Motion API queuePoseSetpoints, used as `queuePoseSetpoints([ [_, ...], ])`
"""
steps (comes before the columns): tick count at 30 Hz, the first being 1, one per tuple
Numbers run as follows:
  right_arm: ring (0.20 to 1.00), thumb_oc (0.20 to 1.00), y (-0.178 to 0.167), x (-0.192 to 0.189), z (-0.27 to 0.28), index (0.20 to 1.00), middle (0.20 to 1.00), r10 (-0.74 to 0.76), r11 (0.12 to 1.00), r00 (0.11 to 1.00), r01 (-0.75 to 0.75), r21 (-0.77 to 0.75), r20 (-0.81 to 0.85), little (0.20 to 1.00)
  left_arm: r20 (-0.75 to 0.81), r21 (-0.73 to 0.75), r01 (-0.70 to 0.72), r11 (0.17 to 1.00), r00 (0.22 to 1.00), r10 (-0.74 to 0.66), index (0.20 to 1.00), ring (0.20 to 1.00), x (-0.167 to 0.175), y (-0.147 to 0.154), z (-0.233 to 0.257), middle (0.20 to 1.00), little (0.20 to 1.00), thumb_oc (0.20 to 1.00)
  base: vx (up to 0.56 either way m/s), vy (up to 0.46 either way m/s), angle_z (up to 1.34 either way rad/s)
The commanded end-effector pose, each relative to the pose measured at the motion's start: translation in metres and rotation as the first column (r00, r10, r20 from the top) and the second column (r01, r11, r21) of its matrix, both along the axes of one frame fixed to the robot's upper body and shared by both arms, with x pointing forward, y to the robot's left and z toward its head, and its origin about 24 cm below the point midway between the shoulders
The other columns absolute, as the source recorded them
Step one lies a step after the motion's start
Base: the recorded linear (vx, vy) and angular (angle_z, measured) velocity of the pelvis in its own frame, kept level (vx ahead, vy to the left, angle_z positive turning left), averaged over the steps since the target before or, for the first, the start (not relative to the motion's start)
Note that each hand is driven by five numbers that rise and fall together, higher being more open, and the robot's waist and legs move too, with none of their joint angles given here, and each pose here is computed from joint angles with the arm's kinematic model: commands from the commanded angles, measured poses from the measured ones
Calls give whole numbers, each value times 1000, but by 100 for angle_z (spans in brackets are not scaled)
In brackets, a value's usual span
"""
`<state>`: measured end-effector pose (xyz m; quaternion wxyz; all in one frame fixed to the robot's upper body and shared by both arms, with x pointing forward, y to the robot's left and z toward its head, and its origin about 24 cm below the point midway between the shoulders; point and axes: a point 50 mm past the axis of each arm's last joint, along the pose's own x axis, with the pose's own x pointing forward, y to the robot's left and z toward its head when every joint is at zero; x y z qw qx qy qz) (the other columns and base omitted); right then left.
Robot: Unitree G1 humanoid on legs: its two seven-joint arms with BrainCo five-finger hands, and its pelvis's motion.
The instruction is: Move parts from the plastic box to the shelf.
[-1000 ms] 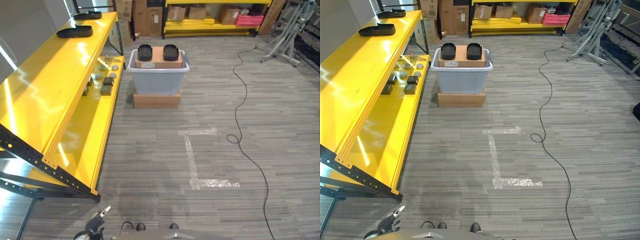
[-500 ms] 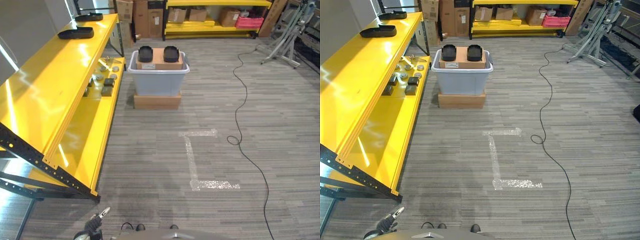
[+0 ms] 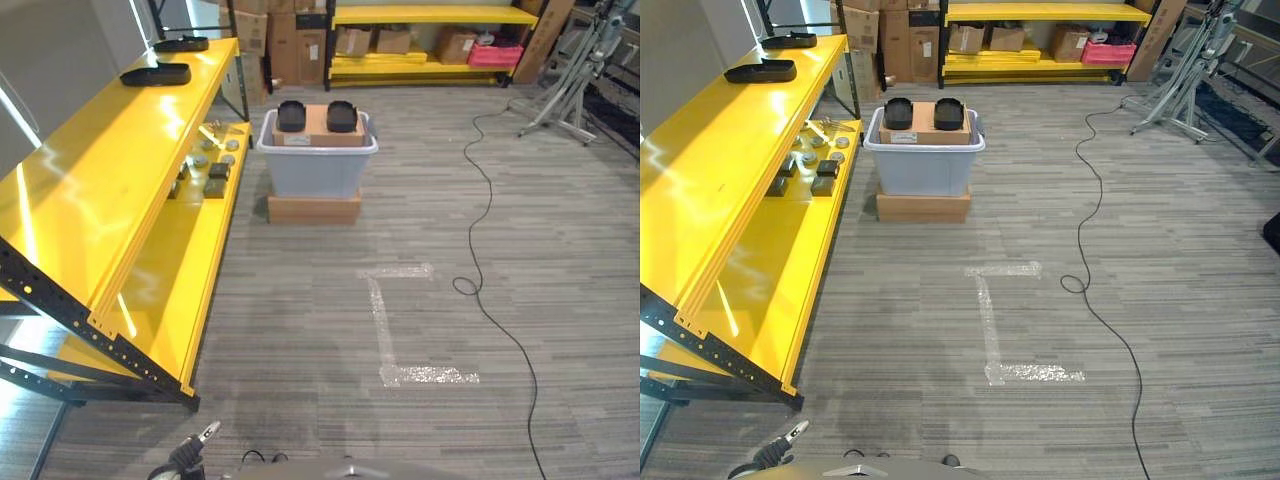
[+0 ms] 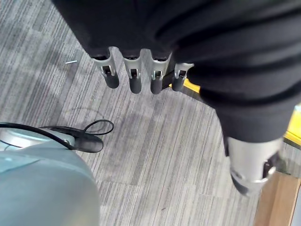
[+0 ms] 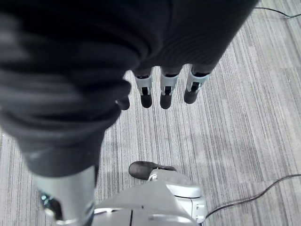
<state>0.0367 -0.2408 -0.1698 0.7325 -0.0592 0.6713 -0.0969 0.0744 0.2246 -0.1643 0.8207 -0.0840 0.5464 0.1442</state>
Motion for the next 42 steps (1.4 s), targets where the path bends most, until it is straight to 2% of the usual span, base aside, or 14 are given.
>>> queuePoseSetpoints([
  [1, 1000, 1000, -8, -1, 2, 1000, 1000, 60, 997, 996, -63, -51, -64, 1000, -29, 10, -15, 1000, 999, 16, 1000, 1000, 7, -4, -2, 1000, 1000, 1000, 0, 0, 0],
  [6, 1000, 1000, -7, -1, 1, 1000, 1000, 18, 999, 998, -21, -43, -62, 1000, -68, 25, -21, 999, 997, 23, 1000, 1000, 3, -4, -3, 1000, 1000, 1000, 0, 0, 0],
  [11, 1000, 1000, -8, 4, 2, 1000, 1000, -122, 990, 992, 124, -70, 35, 1000, -55, 8, -81, 997, 995, 81, 1000, 1000, 4, -4, -3, 1000, 1000, 1000, 28, -2, 0],
  [13, 1000, 1000, -18, 33, 9, 1000, 1000, -249, 964, 947, 263, -46, 203, 1000, 73, -33, -113, 993, 991, 116, 1000, 1000, 24, -2, 3, 1000, 1000, 1000, 47, -15, 0],
  [17, 1000, 1000, -25, 78, 24, 1000, 1000, -291, 949, 858, 314, 16, 424, 1000, 264, -69, -73, 995, 960, 89, 1000, 1000, 68, -1, 23, 1000, 1000, 1000, -7, -10, 0],
  [20, 1000, 1000, -23, 140, 67, 1000, 1000, -259, 954, 708, 296, 57, 657, 1000, 504, -69, -14, 998, 863, 47, 1000, 1000, 125, -4, 70, 1000, 1000, 1000, -39, -31, -1],
  [24, 1000, 1000, -17, 176, 119, 1000, 1000, -203, 968, 541, 237, 84, 816, 1000, 694, -41, 33, 999, 720, 4, 1000, 1000, 161, -2, 125, 1000, 1000, 1000, -28, -8, -1],
  [28, 1000, 1000, -13, 194, 154, 1000, 1000, -138, 983, 394, 171, 75, 909, 1000, 812, 49, 58, 997, 579, -73, 1000, 1000, 178, -2, 167, 1000, 1000, 1000, 1, 7, -3],
  [29, 1000, 1000, -11, 204, 179, 1000, 1000, -93, 991, 293, 119, 60, 952, 1000, 860, 56, 48, 997, 506, -72, 1000, 1000, 184, -2, 188, 1000, 1000, 1000, 4, 15, -8],
  [30, 1000, 1000, -11, 205, 182, 1000, 1000, -87, 992, 282, 115, 57, 955, 1000, 865, 58, 48, 997, 497, -75, 1000, 1000, 184, -2, 191, 1000, 1000, 1000, 11, 19, -7],
  [31, 1000, 1000, -10, 209, 200, 1000, 1000, -55, 996, 208, 84, 38, 977, 1000, 896, 91, 58, 994, 431, -107, 1000, 1000, 186, 0, 208, 1000, 1000, 1000, 9, 11, -4],
  [32, 1000, 1000, -10, 210, 203, 1000, 1000, -50, 996, 194, 78, 35, 980, 1000, 900, 102, 61, 993, 420, -118, 1000, 1000, 186, 0, 211, 1000, 1000, 1000, 12, 16, -4],
  [35, 1000, 1000, -6, 214, 244, 1000, 1000, -3, 1000, 31, 17, 3, 1000, 1000, 933, 135, 75, 988, 327, -152, 1000, 1000, 187, -3, 243, 1000, 1000, 1000, 1, 10, 0],
  [42, 1000, 1000, 1, 208, 255, 1000, 1000, -30, 999, 5, -25, 30, 1000, 1000, 947, 159, 55, 986, 274, -168, 1000, 1000, 179, 1, 259, 1000, 1000, 1000, 0, 0, 0],
])
